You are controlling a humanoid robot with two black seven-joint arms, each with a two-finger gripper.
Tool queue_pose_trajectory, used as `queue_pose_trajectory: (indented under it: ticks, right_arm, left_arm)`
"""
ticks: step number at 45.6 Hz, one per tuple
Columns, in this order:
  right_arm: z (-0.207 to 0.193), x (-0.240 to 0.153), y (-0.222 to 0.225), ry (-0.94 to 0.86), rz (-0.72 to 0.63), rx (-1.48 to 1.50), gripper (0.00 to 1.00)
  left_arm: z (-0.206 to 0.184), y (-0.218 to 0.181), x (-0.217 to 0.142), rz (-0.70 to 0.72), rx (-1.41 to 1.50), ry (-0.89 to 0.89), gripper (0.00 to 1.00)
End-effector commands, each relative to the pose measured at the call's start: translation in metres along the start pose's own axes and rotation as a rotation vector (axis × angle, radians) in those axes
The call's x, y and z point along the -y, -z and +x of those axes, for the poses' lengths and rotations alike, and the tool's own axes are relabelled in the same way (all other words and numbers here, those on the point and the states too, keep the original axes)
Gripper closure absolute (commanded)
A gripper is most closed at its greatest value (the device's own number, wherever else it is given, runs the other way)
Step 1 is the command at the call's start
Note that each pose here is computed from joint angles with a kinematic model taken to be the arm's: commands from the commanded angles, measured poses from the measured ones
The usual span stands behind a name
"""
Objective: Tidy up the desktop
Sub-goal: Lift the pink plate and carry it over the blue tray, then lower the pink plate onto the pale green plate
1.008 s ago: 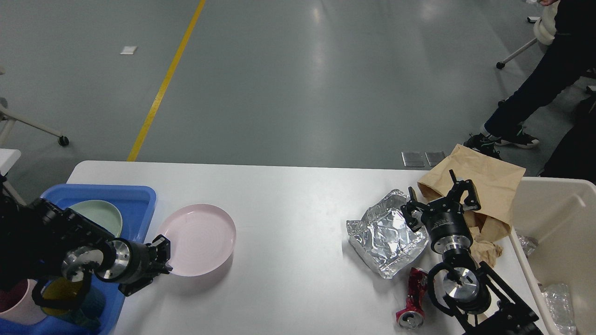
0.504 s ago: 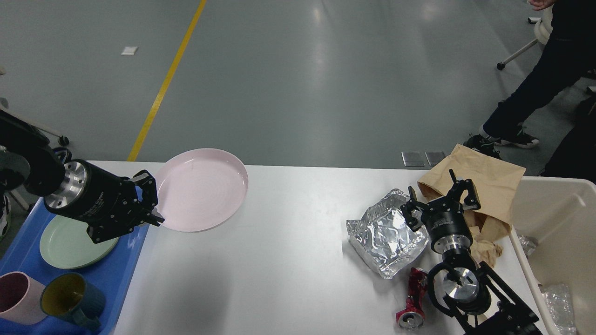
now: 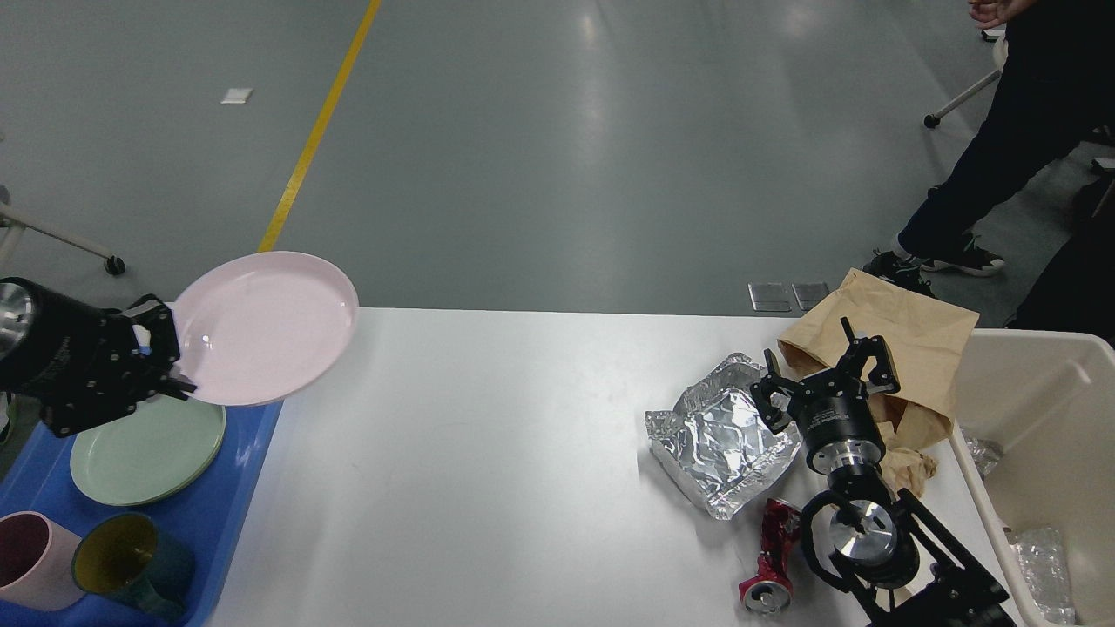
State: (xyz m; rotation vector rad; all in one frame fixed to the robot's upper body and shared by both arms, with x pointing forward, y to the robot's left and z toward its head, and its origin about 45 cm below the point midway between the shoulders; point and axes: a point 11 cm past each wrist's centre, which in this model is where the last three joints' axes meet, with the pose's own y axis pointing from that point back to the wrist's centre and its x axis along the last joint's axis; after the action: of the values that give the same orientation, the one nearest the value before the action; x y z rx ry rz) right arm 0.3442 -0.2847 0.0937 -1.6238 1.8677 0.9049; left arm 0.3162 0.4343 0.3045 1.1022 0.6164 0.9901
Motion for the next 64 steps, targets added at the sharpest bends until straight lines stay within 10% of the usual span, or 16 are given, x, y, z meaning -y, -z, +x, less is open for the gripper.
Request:
queue_pose_trajectory:
  ticks: [1, 17, 52, 64]
  right_arm:
    - [0.0, 0.0, 0.0, 0.0, 0.0, 0.0, 0.0]
    - [0.001, 0.0, 0.0, -0.001, -0.001, 0.0, 0.0]
    - [0.0, 0.0, 0.0, -0.001, 0.0, -0.001, 0.0]
    - [0.0, 0.0, 0.0, -0.001, 0.0, -0.001, 0.0]
  left_arm:
    - [0.055, 0.038, 0.01, 0.053, -0.082, -0.088, 1.0]
    - [0.124, 0.086, 0.058, 0.161, -0.119, -0.281, 1.0]
    - [0.093, 0.101, 0.132, 0.227, -0.073, -0.26, 0.99]
    - [0.093, 0.101, 0.133, 0.227, -0.074, -0.261, 0.56]
